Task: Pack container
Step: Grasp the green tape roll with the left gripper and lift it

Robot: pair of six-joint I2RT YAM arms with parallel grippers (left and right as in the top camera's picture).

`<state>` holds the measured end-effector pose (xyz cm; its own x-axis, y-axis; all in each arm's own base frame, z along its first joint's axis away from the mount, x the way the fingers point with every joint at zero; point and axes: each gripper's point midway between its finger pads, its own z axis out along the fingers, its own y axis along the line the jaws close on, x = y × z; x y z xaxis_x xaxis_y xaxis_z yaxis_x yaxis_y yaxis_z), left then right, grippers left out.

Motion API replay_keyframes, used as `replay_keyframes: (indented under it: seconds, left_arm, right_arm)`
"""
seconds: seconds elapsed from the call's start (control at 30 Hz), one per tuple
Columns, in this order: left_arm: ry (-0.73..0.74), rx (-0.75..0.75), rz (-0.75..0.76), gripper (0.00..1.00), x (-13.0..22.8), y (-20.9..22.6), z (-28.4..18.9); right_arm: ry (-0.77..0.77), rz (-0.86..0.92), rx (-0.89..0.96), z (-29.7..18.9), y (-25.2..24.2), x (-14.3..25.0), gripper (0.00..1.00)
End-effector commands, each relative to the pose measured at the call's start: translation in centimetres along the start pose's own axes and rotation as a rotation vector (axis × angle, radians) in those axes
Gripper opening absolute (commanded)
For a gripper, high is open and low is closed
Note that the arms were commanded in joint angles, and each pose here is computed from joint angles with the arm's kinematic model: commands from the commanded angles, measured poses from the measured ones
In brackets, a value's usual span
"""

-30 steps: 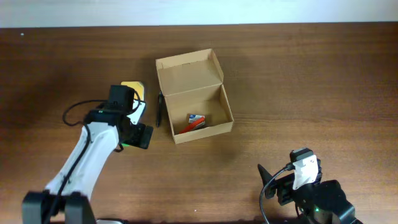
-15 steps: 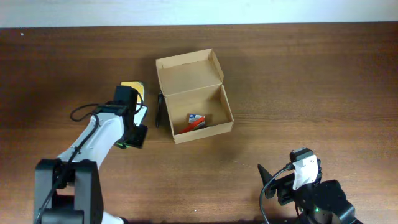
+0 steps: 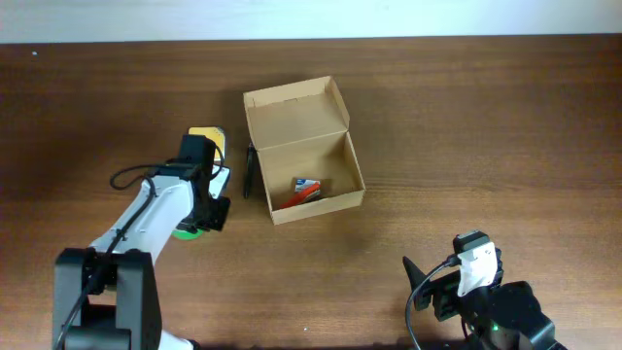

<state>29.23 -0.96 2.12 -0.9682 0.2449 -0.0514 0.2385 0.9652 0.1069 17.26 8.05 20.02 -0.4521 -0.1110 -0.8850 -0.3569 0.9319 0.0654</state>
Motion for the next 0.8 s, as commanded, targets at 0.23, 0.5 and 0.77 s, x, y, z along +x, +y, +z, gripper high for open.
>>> replay_keyframes:
  seconds: [0.23,0.5,0.77]
  left_arm:
    - [-0.315,0.033,-0.016,0.02,-4.6,0.0,-11.6]
    - [-0.682,0.11,0.152,0.02,-8.2,-5.6,-25.6]
    - [-0.701,0.148,0.369,0.02,-10.4,-11.9,-26.8]
  right_arm:
    - [-0.01,0.011,0.018,-0.1,-0.4,-0.1,0.99]
    - [-0.01,0.011,0.018,-0.1,-0.4,-0.1,0.99]
    - [-0.01,0.011,0.018,-0.1,-0.4,-0.1,0.99]
